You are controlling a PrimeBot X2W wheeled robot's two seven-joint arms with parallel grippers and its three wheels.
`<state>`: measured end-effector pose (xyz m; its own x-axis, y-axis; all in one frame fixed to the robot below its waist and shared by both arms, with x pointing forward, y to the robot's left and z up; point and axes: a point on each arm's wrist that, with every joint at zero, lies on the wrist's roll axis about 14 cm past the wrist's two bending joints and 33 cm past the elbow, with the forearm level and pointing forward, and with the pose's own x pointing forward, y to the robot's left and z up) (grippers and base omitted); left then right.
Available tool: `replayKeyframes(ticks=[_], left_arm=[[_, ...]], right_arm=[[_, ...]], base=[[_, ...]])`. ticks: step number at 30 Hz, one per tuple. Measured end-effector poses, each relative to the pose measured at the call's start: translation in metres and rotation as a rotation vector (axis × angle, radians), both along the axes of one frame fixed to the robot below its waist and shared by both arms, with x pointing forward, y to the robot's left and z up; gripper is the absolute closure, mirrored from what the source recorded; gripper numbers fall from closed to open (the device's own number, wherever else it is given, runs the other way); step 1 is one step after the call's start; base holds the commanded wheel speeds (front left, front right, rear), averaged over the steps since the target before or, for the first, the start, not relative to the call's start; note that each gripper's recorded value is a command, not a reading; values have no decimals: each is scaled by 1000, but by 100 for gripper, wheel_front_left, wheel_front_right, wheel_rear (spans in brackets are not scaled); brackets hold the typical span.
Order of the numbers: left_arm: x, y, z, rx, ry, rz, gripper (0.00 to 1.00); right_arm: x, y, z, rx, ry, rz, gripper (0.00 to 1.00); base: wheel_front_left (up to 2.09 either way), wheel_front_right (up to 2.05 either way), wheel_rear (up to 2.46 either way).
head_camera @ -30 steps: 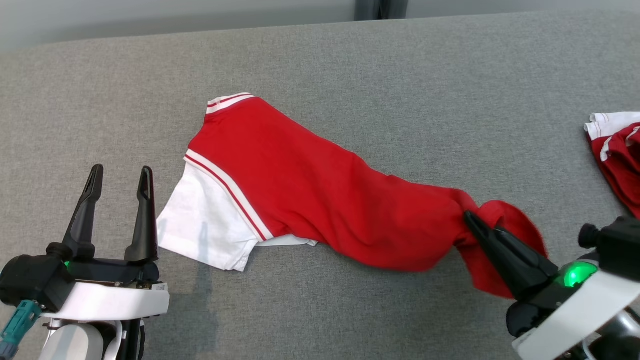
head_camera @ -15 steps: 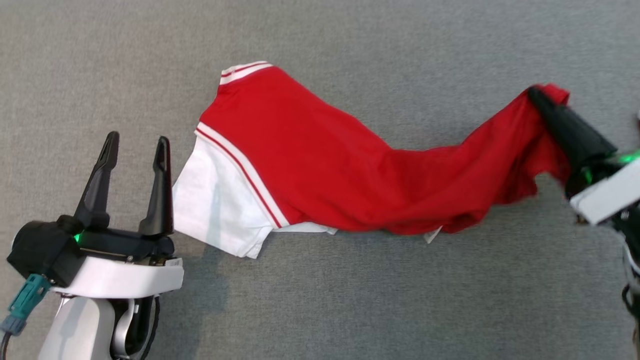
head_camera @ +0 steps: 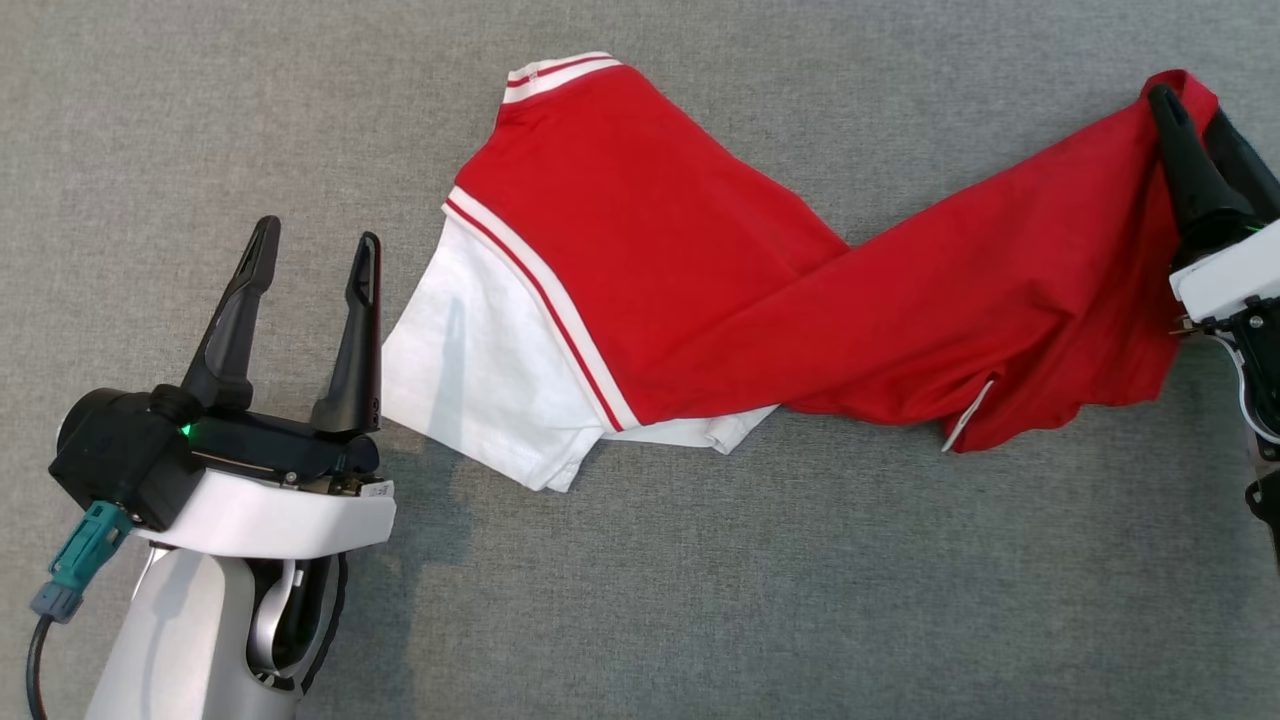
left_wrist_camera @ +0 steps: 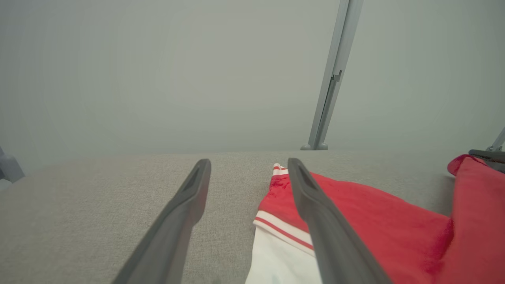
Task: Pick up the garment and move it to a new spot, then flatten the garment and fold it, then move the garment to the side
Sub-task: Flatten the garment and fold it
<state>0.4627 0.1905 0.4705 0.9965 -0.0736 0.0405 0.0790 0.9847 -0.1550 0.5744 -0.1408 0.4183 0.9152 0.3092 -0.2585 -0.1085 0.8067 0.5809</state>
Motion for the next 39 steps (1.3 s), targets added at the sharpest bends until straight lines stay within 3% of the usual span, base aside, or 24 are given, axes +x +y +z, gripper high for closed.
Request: replayKeyframes(ticks=[9, 18, 30, 39], left_arm=[[-3, -1, 9, 10, -21, -3, 0], [-17, -8, 20, 30, -36, -34, 0], [-47, -17, 29, 29, -14, -50, 0], [-51, -15, 34, 31, -16, -44, 0]], right_arm=[[-34, -57, 25, -202, -233, -165, 0], [-89, -70, 85, -398, -443, -183, 0], [-166, -61, 99, -469, -396, -200, 0], [-180, -54, 103, -486, -373, -186, 0]], base=[[0, 0, 0], [0, 0, 0], [0, 0, 0], [0, 0, 0]])
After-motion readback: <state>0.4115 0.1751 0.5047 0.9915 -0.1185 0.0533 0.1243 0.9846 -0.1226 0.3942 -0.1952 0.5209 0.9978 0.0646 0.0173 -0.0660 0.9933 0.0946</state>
